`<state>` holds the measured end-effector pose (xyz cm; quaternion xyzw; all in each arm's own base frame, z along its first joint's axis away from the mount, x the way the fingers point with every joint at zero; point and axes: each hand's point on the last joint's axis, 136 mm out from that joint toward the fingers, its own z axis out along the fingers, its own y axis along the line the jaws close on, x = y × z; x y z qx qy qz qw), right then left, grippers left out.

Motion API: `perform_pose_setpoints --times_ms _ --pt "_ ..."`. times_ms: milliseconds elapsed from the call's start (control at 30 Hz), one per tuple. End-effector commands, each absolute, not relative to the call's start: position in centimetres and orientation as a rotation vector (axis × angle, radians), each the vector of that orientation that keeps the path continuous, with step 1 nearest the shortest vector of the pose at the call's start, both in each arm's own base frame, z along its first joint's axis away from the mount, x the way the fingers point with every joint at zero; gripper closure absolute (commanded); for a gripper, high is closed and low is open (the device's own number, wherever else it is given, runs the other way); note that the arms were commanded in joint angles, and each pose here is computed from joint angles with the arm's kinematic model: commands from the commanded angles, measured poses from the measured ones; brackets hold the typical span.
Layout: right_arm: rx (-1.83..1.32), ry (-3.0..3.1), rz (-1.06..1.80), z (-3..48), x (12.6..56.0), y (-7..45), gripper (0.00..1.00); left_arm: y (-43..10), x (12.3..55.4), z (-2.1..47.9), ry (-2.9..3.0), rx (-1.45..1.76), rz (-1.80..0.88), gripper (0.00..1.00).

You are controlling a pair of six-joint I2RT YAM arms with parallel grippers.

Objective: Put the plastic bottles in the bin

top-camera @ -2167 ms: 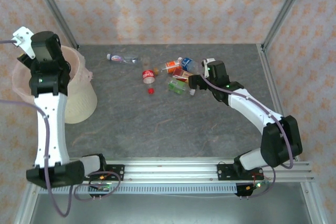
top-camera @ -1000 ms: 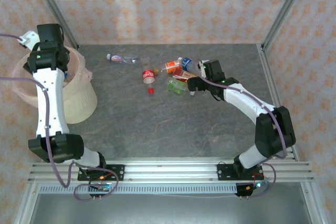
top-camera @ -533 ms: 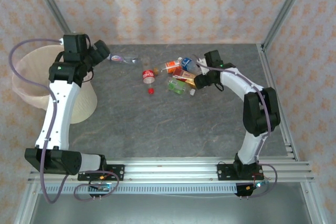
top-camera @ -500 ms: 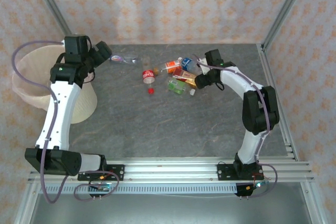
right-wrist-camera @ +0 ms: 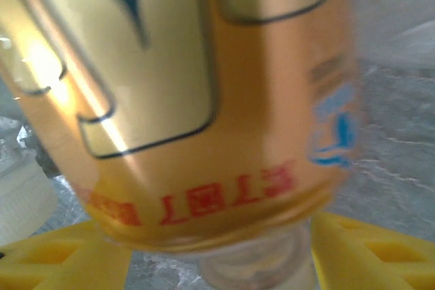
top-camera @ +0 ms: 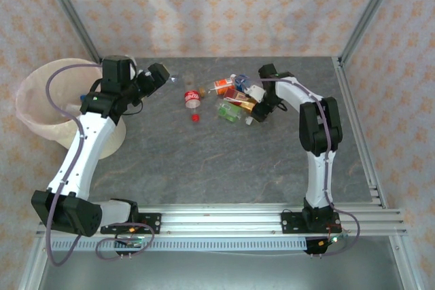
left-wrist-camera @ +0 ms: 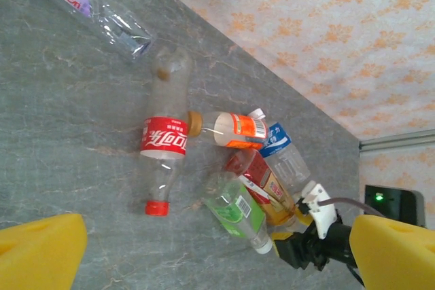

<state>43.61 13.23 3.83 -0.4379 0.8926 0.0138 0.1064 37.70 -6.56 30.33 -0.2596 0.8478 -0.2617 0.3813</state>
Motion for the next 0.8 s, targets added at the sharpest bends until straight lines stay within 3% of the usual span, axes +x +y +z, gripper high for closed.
perform_pose_setpoints --times_ms 0,300,633,767 --pt "-1.417 2.594 0.061 3.5 42.8 13.4 0.35 -7.8 38.6 30.5 2.173 -0.631 -0.713 0.00" --pt "-1.393 2.514 -0.029 3.9 43.1 12.8 0.56 -9.6 39.8 30.1 2.213 -0.591 -0.720 0.00" --pt "-1.118 2.300 0.061 11.6 42.4 14.6 0.83 -12.5 40.9 30.2 2.218 -0.514 -0.859 0.00" --pt "-0.959 2.219 0.158 14.9 41.8 15.8 0.88 -14.0 41.3 30.5 2.194 -0.457 -0.948 0.00"
